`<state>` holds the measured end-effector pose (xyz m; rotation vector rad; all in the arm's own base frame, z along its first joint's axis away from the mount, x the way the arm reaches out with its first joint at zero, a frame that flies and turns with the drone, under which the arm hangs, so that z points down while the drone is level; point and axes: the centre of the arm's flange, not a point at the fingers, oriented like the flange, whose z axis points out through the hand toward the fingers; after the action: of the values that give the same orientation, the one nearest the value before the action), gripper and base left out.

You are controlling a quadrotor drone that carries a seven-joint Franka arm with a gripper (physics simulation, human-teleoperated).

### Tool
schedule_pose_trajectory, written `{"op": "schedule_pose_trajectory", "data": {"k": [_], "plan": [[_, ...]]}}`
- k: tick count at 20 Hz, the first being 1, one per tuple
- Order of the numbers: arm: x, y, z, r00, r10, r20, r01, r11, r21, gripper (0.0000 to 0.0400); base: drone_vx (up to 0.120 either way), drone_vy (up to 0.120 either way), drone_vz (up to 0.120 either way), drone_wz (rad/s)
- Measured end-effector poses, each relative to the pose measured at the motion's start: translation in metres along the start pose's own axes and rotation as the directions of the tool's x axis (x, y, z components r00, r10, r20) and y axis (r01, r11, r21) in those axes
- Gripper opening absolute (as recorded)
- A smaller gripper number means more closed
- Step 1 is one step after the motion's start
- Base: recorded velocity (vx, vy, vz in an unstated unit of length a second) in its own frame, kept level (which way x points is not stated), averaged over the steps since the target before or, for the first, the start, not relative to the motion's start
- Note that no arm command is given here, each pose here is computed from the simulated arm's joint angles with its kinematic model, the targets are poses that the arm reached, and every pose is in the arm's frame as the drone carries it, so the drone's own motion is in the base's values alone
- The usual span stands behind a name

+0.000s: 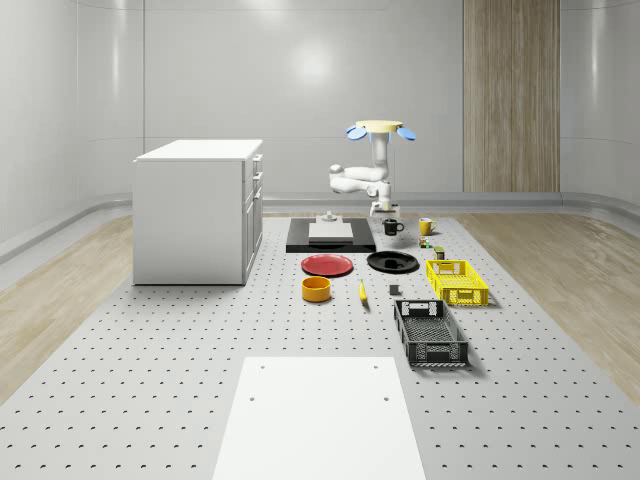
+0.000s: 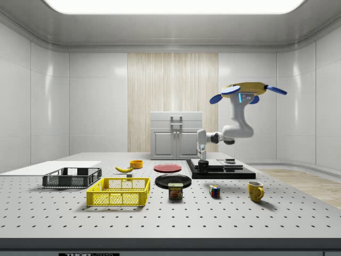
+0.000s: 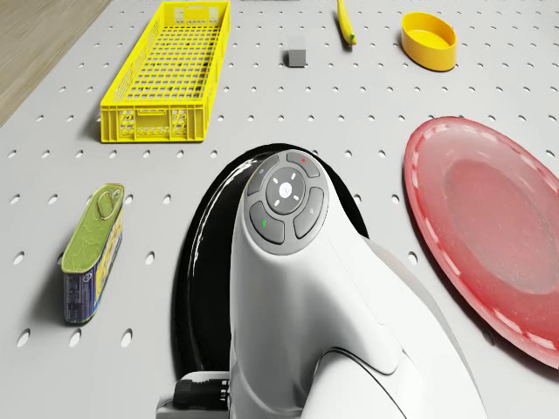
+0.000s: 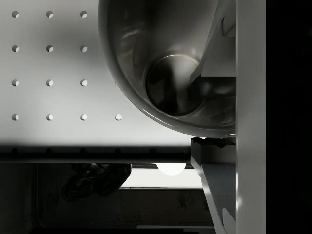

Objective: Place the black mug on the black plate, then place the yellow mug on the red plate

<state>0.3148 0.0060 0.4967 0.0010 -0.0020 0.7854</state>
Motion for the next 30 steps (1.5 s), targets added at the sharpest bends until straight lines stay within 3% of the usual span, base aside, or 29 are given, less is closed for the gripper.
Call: {"op": "schedule_pose_trajectory", "data": {"k": [9, 15, 30], "plan": [[0.0, 0.0, 0.0, 1.0, 0.0, 0.0, 0.0, 1.0, 0.0, 0.011, 0.12, 0.0, 0.0, 0.0], [0.0, 0.0, 0.0, 1.0, 0.0, 0.0, 0.0, 1.0, 0.0, 0.011, 0.12, -0.1, 0.0, 0.0], [0.0, 0.0, 0.0, 1.0, 0.0, 0.0, 0.0, 1.0, 0.0, 0.011, 0.12, 0.0, -0.005, 0.0]]}}
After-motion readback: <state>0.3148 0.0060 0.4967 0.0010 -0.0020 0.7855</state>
